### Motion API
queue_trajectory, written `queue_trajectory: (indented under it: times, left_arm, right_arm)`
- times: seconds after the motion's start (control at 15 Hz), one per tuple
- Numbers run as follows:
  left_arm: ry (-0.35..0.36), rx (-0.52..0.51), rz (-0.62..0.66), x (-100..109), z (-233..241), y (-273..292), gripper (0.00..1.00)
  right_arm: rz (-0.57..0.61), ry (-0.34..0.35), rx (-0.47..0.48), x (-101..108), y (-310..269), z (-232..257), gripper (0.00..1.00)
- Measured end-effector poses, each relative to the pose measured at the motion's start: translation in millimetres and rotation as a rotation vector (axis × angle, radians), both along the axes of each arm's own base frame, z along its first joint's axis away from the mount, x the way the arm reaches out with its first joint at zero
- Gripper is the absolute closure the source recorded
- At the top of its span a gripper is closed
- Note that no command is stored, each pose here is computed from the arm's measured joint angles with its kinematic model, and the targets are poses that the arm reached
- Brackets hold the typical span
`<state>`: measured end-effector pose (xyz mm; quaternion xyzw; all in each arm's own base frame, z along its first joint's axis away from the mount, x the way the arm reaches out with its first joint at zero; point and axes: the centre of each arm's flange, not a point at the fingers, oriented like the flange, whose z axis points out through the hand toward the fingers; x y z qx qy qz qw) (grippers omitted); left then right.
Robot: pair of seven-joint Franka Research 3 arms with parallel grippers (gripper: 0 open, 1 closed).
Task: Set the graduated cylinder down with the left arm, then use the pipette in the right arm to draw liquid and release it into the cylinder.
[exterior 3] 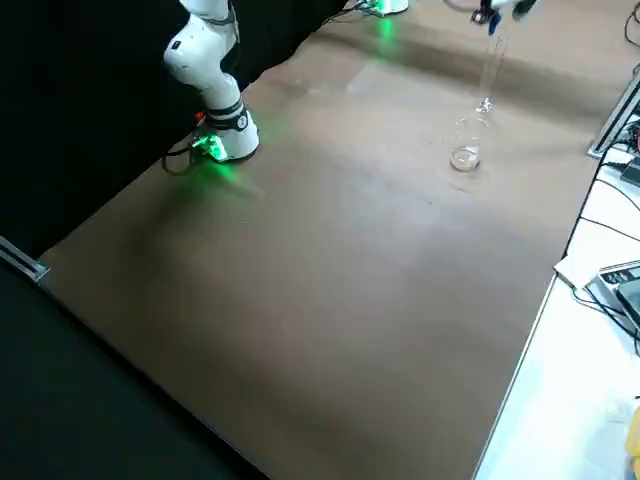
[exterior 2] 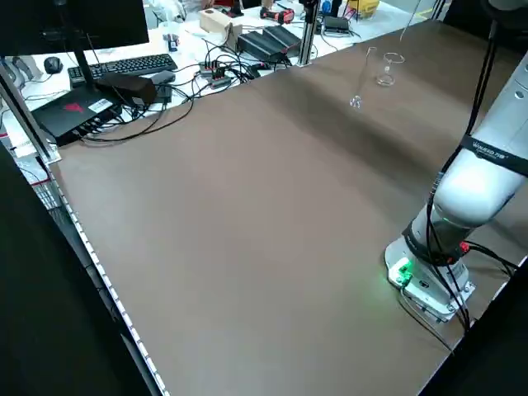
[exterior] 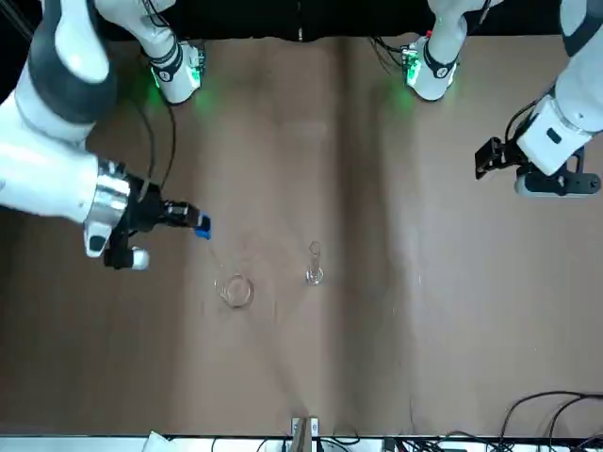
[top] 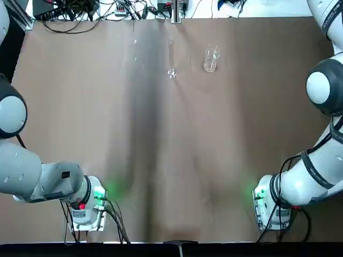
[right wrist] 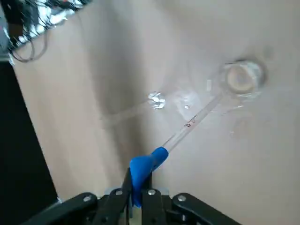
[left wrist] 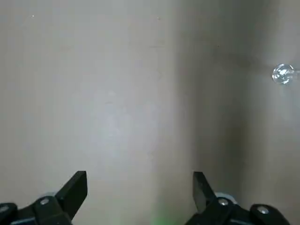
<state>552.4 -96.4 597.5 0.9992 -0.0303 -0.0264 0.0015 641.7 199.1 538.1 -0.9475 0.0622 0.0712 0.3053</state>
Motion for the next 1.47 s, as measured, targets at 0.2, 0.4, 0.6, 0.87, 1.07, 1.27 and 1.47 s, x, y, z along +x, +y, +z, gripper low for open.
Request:
queue_trajectory:
  times: [0.2, 0.4, 0.6, 0.87, 1.07, 1.27, 1.47]
  left_arm:
    - [-0.001, -0.001, -0.026, -3, 0, -14, 0.00]
    - [-0.001, 0.003, -0.038, -4, 0, -20, 0.00]
    - [-0.009, 0.028, -0.039, -4, 2, -18, 0.00]
    - [-0.042, 0.034, -0.046, -12, 19, -22, 0.00]
    - [-0.058, 0.036, -0.073, -21, 28, -37, 0.00]
    - [-0.049, 0.038, -0.084, -24, 27, -43, 0.00]
    - [-0.020, 0.045, -0.101, -29, 24, -51, 0.00]
  right_arm:
    - [0.059, 0.016, 0.002, 2, -27, -39, 0.91]
    - [0.089, 0.013, 0.045, 1, -29, -51, 0.91]
    - [0.093, 0.008, 0.072, 1, -26, -50, 0.91]
    - [0.105, 0.012, 0.081, 2, -24, -58, 0.91]
    - [0.117, 0.010, 0.087, 6, -24, -75, 0.91]
    - [0.129, 0.001, 0.089, 11, -24, -93, 0.91]
    - [0.121, -0.004, 0.083, 18, -22, -111, 0.91]
